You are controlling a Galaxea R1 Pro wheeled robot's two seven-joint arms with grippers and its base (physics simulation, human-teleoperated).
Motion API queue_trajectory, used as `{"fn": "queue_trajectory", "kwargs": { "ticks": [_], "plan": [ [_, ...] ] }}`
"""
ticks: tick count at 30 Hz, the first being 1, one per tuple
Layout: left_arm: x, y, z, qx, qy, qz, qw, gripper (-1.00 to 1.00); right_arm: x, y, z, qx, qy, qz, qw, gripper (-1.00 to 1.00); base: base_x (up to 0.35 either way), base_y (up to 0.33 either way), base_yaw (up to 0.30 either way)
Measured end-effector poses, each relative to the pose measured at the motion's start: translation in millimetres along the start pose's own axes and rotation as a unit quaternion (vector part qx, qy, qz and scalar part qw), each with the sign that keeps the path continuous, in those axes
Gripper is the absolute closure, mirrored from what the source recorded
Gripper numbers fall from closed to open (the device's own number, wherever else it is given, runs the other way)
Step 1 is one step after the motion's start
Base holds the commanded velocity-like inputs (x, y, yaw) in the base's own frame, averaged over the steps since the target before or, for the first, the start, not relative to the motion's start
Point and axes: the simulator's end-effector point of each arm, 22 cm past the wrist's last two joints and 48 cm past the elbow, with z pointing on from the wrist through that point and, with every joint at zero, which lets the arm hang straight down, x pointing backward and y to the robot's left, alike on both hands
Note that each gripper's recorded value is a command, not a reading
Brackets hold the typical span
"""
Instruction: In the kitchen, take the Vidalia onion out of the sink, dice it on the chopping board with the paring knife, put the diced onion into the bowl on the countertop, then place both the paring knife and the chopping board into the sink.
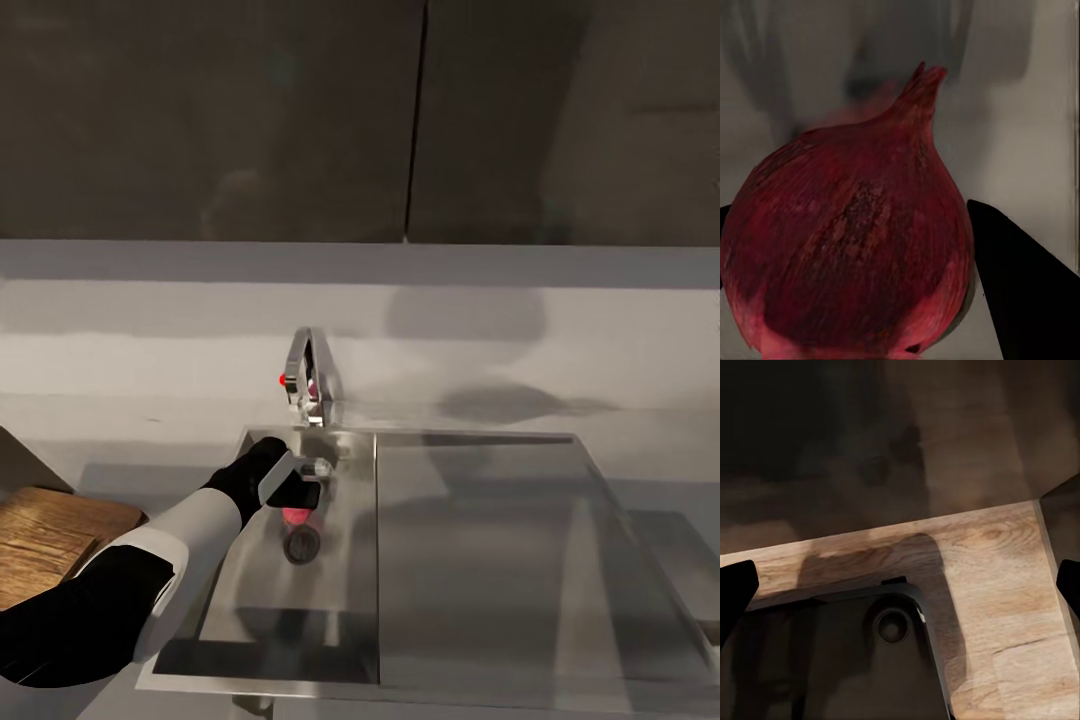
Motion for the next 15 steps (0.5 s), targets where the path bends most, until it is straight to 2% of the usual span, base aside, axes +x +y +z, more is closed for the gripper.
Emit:
{"fn": "queue_trajectory", "kwargs": {
  "ticks": [5, 6, 9, 15],
  "plan": [
    [-10.0, -3.6, -9.0, 0.003, -0.015, 0.003, 0.9999, 1.00, -2.6, 0.5, 0.8, -0.001, -0.004, 0.001, 1.0000, -1.00, 0.000, 0.000, 0.000],
    [-19.9, -9.3, -15.8, 0.009, -0.032, 0.006, 0.9994, 1.00, -3.1, 0.5, 1.0, -0.001, -0.005, 0.001, 1.0000, -1.00, 0.000, 0.000, 0.000],
    [-20.4, -16.3, -18.3, 0.015, -0.047, 0.012, 0.9987, 1.00, -4.6, 0.9, 1.5, -0.001, -0.007, 0.001, 1.0000, -1.00, 0.000, 0.000, 0.000],
    [-28.4, -26.1, -35.8, 0.030, -0.099, 0.024, 0.9944, 1.00, -7.7, 1.6, 2.4, -0.002, -0.012, 0.002, 0.9999, -1.00, 0.000, 0.000, 0.000]
  ]
}}
